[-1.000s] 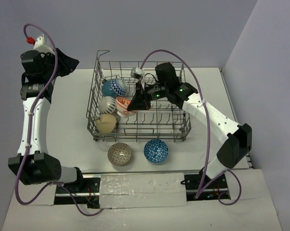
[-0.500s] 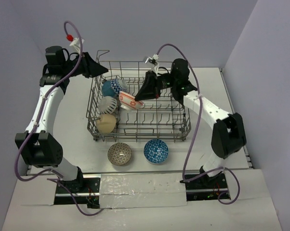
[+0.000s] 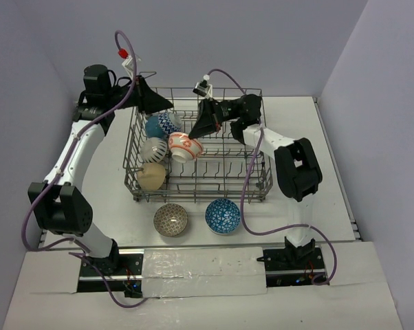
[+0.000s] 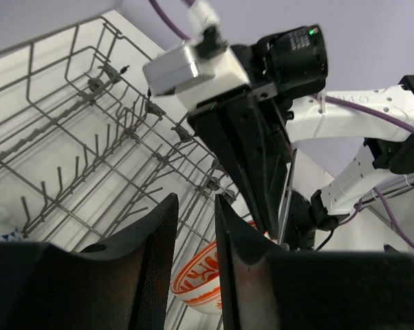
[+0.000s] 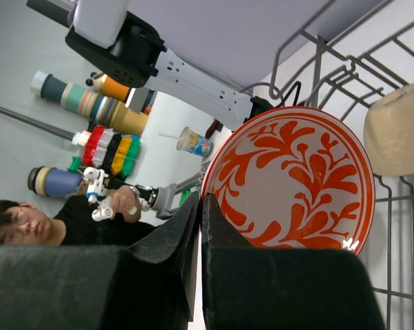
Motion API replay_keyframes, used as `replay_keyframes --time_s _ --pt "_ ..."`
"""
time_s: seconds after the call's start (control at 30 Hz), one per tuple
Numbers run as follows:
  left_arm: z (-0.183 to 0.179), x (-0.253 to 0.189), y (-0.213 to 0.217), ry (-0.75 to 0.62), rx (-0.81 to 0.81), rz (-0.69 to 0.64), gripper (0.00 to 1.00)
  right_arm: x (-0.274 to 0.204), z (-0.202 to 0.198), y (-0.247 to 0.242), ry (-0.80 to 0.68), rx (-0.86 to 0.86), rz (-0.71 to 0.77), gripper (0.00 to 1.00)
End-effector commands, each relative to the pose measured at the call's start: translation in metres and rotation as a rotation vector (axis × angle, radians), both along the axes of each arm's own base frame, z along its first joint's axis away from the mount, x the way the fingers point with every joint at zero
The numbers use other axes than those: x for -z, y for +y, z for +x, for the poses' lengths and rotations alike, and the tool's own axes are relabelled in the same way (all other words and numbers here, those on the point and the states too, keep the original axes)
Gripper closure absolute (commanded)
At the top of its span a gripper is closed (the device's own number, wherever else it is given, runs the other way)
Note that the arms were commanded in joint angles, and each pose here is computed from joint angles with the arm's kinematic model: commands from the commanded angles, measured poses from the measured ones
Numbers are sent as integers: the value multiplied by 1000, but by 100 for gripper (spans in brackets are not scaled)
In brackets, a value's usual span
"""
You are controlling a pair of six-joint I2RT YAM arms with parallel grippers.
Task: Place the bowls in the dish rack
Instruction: Place the bowl in the dish rack.
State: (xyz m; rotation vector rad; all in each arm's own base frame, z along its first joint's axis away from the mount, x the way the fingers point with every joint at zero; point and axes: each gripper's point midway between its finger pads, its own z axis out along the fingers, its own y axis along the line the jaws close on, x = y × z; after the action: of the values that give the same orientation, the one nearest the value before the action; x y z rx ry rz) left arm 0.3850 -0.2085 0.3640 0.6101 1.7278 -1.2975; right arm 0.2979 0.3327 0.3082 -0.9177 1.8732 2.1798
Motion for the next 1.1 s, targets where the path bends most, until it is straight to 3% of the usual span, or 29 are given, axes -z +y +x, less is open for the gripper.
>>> replay_keyframes --time_s 0.0,0.6,1.07 --pt "2 6 -10 -18 55 12 67 -39 -17 -18 -504 13 220 100" --pt "-31 24 -24 -3 320 -77 73 -44 0 -27 -515 49 216 100" --pt "-43 31 -40 -19 401 -88 74 -35 19 -29 -475 79 206 100"
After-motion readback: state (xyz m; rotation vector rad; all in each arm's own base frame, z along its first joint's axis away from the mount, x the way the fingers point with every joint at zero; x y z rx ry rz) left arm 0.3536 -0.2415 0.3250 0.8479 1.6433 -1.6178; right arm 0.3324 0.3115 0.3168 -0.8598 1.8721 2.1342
